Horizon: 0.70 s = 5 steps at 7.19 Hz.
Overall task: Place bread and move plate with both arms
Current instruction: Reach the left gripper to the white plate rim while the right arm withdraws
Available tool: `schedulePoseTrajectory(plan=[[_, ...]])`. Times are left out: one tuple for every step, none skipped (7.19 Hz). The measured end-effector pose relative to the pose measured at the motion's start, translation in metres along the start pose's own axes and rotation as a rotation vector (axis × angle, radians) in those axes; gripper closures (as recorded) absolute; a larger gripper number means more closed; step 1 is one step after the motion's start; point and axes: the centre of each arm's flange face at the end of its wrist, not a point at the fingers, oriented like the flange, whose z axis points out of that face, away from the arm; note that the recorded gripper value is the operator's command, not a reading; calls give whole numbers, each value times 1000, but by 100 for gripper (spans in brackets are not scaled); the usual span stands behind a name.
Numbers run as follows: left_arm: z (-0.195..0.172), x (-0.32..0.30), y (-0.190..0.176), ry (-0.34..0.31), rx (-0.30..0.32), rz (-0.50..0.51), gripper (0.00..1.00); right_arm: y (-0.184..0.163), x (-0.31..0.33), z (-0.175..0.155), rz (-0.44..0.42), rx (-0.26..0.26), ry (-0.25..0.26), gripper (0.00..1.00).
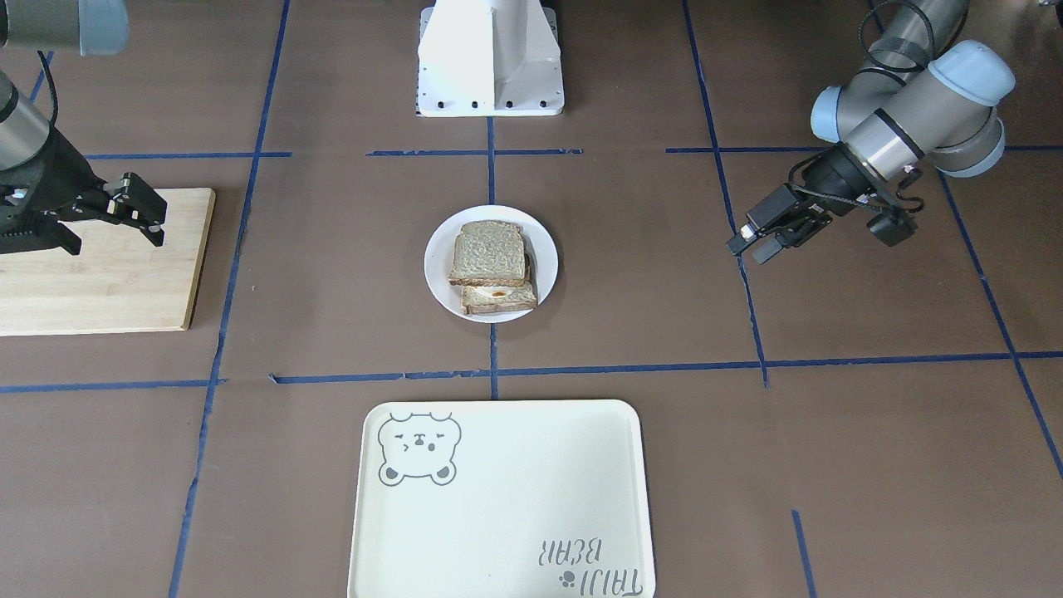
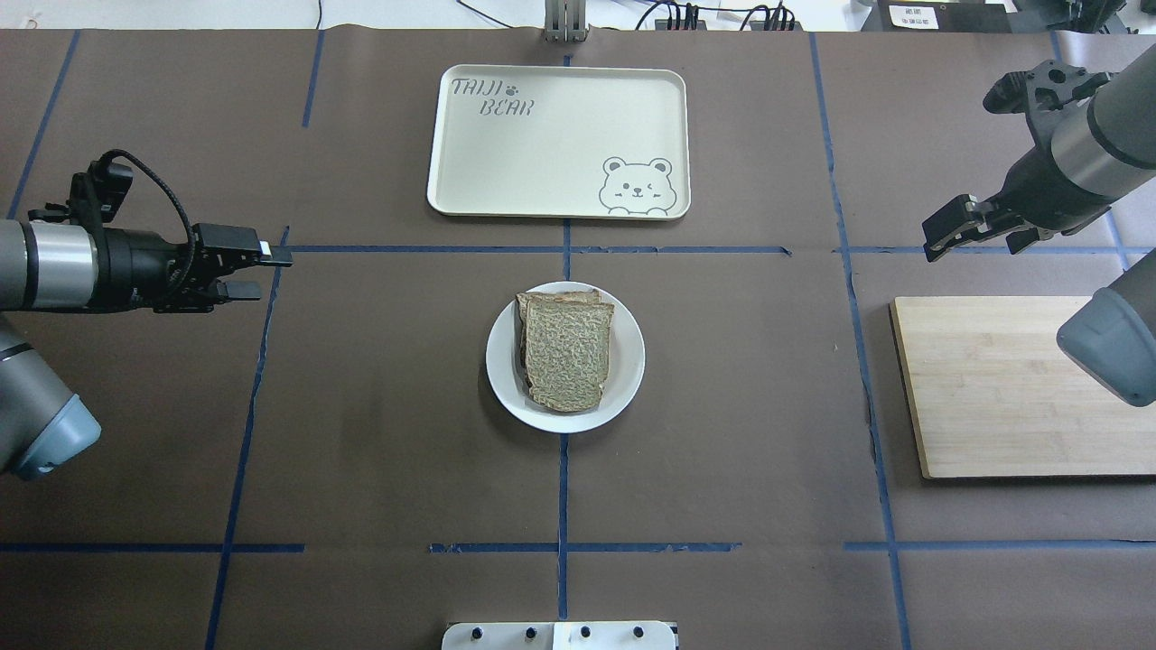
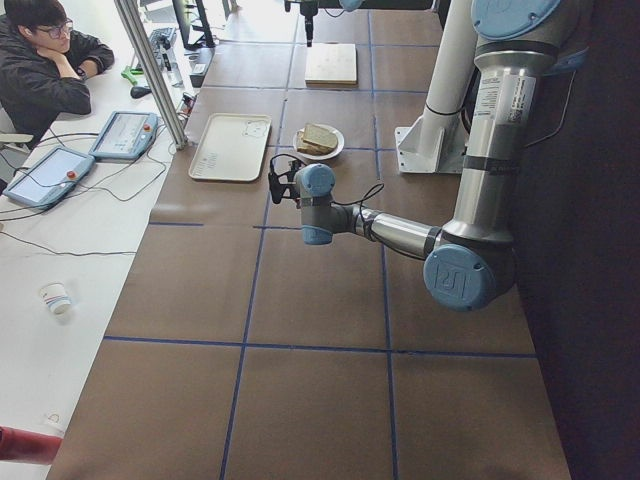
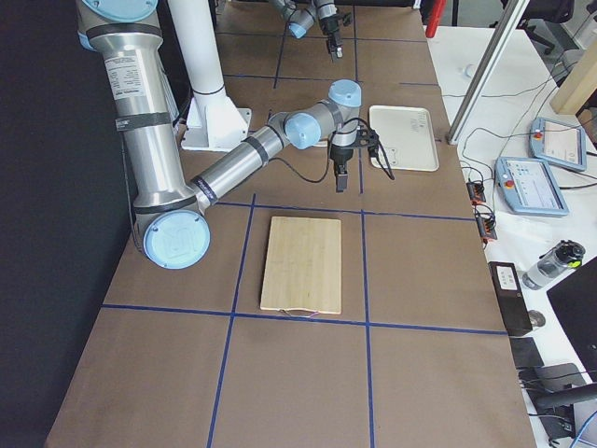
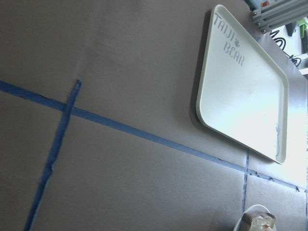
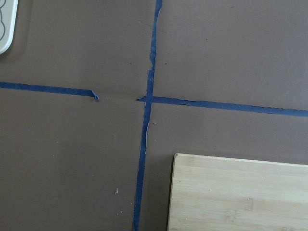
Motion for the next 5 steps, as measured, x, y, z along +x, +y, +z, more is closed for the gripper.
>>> schedulePoseTrajectory(plan=[[18, 13, 13, 28, -5, -22, 44, -1, 5, -4, 10, -7, -17, 0], [47, 30, 35, 63, -1, -55, 44, -2, 10, -8, 14, -10, -31, 0], [76, 44, 65, 101, 3, -85, 44, -3, 15, -11, 15, -12, -42, 0], [98, 47, 92, 129, -4, -99, 47, -4, 20, -13, 17, -12, -47, 0], [117, 43, 112, 141, -17, -106, 49, -4, 22, -15, 17, -12, -48, 0]])
